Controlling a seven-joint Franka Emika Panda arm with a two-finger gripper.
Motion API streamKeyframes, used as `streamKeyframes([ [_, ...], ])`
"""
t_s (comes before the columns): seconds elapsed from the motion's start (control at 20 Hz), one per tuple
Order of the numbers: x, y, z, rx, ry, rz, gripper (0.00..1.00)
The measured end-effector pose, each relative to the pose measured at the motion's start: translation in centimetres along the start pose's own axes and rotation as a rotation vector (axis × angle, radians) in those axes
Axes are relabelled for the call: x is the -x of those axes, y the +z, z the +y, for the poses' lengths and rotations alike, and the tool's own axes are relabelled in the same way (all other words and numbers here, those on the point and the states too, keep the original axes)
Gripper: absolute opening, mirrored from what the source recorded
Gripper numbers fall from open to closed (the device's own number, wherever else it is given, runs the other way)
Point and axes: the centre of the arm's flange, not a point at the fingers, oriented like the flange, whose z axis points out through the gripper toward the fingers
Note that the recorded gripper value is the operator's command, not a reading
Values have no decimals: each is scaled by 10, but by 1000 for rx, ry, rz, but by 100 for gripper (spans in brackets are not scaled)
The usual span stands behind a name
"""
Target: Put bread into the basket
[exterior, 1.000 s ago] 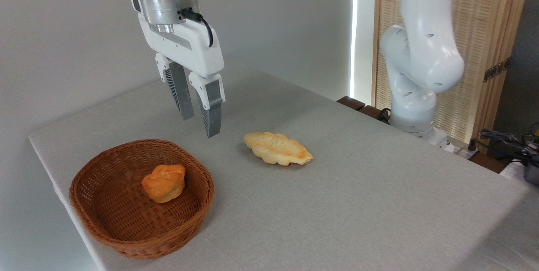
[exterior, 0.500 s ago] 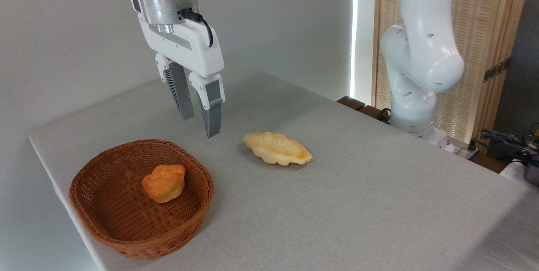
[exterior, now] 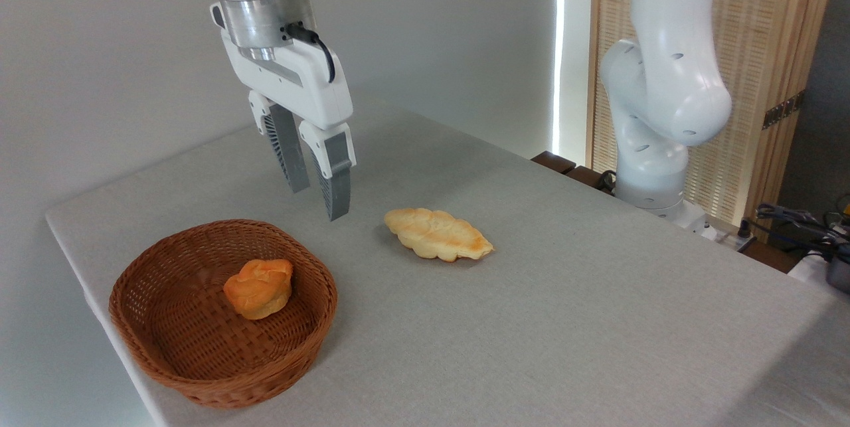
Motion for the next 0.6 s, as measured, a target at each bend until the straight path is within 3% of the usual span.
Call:
streamKeyframes([
  [0.4,34,58,36,92,36,-93,100],
  [0.6,50,100,48,144,114,-152,100],
])
